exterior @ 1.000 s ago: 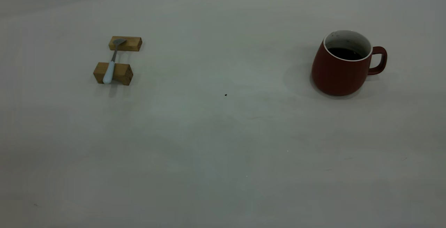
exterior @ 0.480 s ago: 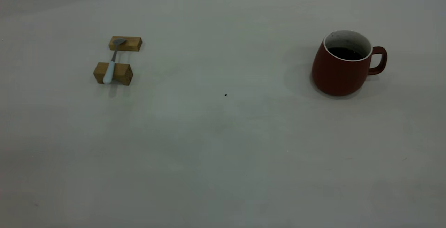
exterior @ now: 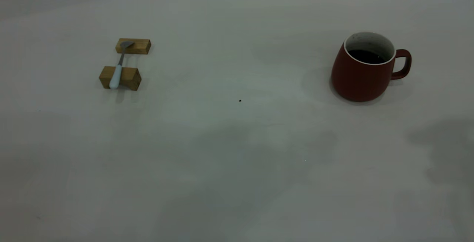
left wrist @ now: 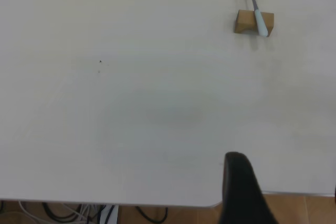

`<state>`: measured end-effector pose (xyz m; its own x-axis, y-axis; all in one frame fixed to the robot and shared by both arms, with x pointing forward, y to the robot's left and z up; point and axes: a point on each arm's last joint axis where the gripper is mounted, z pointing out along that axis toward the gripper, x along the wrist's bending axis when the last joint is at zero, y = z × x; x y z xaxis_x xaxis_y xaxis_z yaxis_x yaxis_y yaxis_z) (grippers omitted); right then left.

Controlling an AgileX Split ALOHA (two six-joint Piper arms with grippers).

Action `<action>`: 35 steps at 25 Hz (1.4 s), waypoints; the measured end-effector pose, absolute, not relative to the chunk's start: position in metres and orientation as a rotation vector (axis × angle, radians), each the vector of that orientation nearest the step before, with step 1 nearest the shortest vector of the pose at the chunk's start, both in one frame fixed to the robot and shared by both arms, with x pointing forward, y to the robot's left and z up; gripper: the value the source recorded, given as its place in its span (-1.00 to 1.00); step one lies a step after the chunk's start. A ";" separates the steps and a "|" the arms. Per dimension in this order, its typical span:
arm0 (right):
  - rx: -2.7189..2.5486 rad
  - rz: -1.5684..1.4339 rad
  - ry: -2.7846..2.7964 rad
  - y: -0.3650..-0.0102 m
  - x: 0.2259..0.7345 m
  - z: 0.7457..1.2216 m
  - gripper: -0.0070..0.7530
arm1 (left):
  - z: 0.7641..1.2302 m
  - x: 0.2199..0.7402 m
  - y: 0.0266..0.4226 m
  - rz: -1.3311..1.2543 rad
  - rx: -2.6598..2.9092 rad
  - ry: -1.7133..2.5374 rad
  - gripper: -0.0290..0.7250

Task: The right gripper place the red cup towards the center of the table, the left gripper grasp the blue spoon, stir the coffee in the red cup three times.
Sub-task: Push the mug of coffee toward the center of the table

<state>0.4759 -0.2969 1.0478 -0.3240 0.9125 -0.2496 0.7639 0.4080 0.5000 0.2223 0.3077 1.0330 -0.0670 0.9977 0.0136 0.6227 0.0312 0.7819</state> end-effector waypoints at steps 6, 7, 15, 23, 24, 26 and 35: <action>1.108 0.204 2.489 -0.295 0.548 0.993 0.86 | 1.033 0.222 0.308 0.856 1.646 1.748 0.39; 1.062 0.183 2.526 -0.294 0.556 0.985 0.86 | 1.033 0.222 0.308 0.856 1.646 1.748 0.39; 0.739 0.076 2.739 -0.287 0.605 0.923 0.84 | 1.033 0.222 0.308 0.856 1.646 1.748 0.39; 0.473 0.031 2.845 -0.279 0.628 0.871 0.82 | 1.033 0.222 0.308 0.856 1.646 1.748 0.39; 0.450 0.028 2.855 -0.278 0.630 0.865 0.82 | 1.033 0.222 0.308 0.856 1.646 1.748 0.39; 0.403 0.024 2.865 -0.274 0.636 0.855 0.82 | 1.033 0.222 0.308 0.856 1.646 1.748 0.39; 0.199 0.015 2.875 -0.257 0.657 0.833 0.79 | 1.033 0.222 0.308 0.856 1.646 1.748 0.39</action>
<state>0.6571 -0.2572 0.8332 -0.9570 0.1365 -0.2559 0.1338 0.9906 0.0278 0.2223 0.3077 1.0330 -0.0670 0.9977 0.0136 0.6227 0.0312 0.7819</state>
